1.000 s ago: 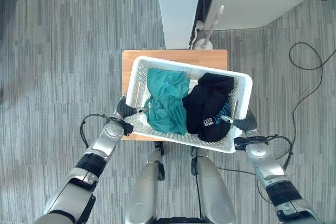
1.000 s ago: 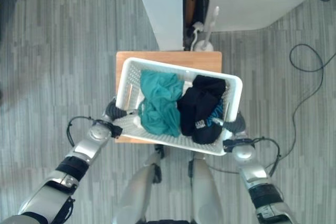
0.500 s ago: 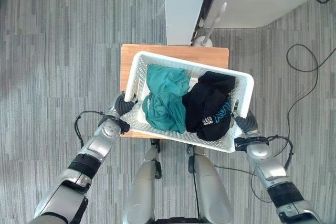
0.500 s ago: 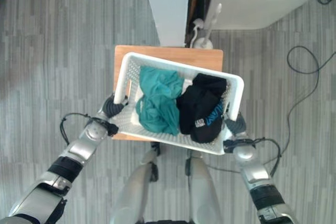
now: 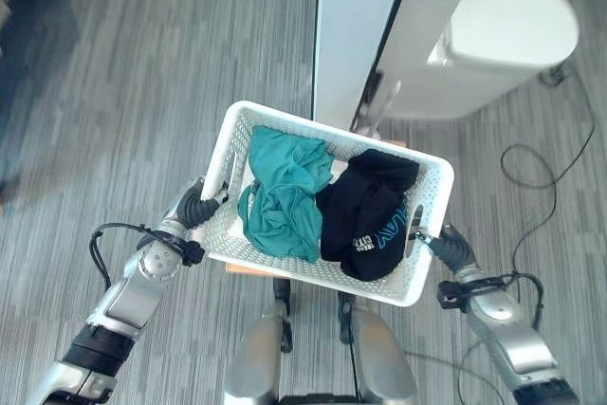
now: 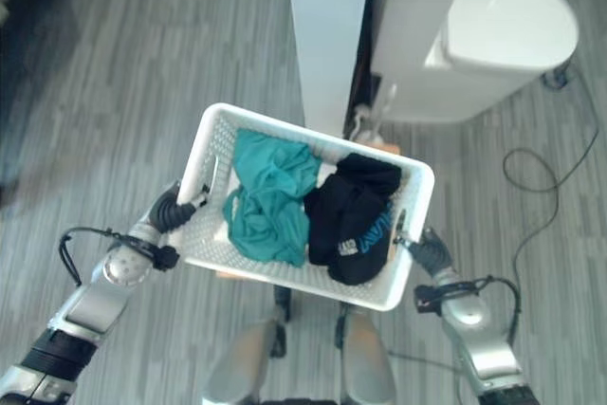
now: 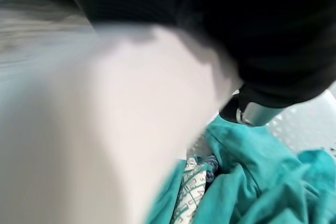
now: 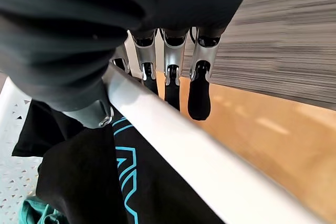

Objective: Grab the laundry basket,head to the washer,open it,put in the laundry and shut it.

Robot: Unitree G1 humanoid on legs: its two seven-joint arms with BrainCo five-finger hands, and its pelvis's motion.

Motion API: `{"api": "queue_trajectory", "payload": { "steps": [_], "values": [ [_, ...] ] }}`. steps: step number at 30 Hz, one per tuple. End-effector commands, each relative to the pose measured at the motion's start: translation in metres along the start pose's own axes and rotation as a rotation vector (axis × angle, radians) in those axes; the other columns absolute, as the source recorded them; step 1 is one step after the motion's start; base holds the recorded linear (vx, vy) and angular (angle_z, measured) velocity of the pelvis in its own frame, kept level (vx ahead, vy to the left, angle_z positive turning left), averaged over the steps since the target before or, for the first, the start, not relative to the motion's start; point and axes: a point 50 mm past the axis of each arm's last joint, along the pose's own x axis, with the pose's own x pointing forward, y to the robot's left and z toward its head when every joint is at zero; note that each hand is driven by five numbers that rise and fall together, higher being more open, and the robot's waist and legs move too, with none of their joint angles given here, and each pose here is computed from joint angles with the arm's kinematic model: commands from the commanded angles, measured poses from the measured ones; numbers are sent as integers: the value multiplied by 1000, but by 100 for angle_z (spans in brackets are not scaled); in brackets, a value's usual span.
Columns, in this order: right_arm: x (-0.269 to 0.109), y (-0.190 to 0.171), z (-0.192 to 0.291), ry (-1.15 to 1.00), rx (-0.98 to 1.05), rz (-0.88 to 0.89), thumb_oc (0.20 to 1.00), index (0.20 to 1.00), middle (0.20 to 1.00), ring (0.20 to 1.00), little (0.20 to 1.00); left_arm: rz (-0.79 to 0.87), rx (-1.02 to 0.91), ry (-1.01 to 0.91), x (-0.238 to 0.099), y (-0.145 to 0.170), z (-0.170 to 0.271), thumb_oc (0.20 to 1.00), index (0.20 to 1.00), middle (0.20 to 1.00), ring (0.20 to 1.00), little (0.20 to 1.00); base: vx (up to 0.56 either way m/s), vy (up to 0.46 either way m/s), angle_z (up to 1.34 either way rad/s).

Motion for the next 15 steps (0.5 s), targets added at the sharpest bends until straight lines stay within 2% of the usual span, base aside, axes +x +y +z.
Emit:
{"api": "queue_trajectory", "payload": {
  "steps": [1, 8, 13, 15],
  "values": [
    [-12, -29, 11, -53, 14, -20, 200, 200, 200, 200, 200, -53, 1, -170, 0, 12, 26, 200, 200, 200, 200, 200, 17, 122, 2],
    [-6, -32, 13, -59, 21, -54, 200, 200, 200, 200, 200, -94, -29, -195, 8, 2, 35, 200, 200, 200, 200, 200, -93, 66, -29],
    [1, -23, 8, -41, -13, -34, 200, 200, 200, 200, 200, -63, -27, -168, 1, 14, 27, 200, 200, 200, 200, 200, -43, -38, -90],
    [8, -16, 9, -40, -51, -11, 200, 200, 200, 200, 200, -19, -44, -152, -6, 24, 19, 200, 200, 200, 200, 200, -217, -264, -200]
  ]
}}
